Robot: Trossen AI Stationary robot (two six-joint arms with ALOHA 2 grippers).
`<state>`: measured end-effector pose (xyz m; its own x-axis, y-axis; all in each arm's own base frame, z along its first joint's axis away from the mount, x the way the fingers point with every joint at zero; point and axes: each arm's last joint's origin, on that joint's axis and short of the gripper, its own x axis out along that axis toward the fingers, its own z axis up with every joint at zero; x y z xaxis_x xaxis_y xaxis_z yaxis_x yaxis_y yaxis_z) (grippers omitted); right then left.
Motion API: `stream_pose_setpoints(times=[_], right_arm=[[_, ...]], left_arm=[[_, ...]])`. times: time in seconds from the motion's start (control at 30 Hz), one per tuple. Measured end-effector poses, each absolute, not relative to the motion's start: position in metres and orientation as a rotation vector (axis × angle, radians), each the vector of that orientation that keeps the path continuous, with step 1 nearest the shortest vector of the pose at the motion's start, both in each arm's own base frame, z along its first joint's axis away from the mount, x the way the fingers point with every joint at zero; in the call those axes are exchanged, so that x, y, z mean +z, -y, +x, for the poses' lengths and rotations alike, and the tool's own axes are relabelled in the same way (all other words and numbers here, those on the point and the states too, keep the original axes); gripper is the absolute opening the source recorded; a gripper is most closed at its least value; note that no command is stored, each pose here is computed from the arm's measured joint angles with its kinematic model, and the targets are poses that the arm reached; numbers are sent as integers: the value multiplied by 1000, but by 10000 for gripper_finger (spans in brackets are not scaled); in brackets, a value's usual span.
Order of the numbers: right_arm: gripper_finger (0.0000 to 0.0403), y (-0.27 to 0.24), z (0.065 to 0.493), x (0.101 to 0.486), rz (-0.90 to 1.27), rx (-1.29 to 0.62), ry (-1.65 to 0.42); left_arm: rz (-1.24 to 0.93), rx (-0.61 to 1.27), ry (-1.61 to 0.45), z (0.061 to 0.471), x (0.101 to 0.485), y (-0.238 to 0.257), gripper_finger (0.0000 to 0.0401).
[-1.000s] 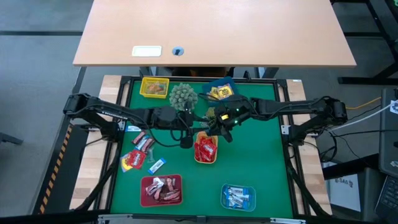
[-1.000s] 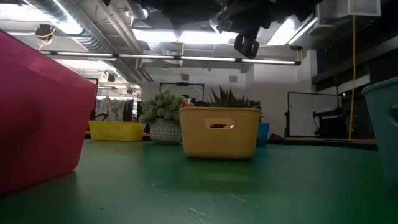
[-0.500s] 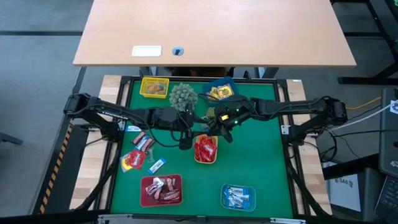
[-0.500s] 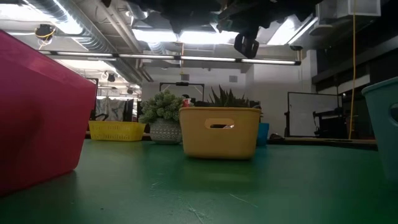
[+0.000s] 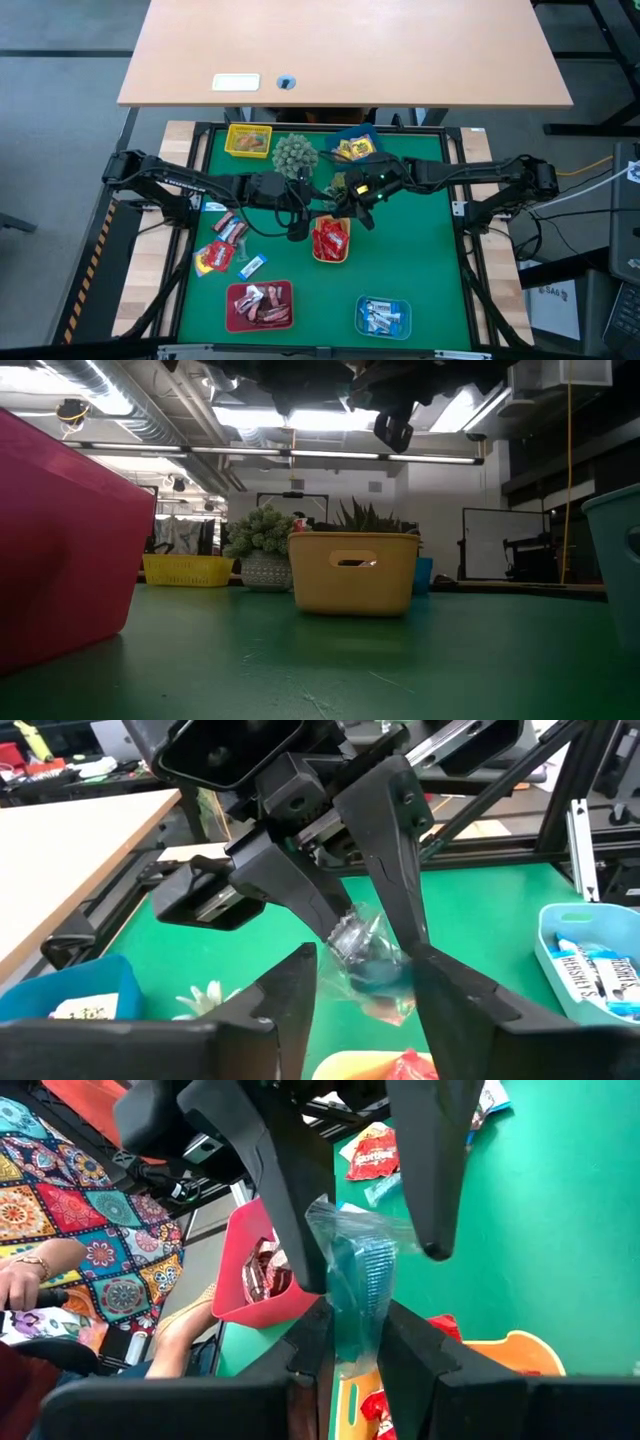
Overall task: Sort candy
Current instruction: Put the blue gummy into the yellow bin
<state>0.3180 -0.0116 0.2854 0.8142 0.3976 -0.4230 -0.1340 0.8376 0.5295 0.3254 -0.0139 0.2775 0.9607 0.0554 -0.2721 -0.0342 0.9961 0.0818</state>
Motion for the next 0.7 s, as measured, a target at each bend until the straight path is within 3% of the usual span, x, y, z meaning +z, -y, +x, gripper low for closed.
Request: stream_pose_setpoints(times=[0.7], right_arm=[[69,14,319,286,485,223,-534]], left_arm=[[78,47,-279,325,277,14,37]])
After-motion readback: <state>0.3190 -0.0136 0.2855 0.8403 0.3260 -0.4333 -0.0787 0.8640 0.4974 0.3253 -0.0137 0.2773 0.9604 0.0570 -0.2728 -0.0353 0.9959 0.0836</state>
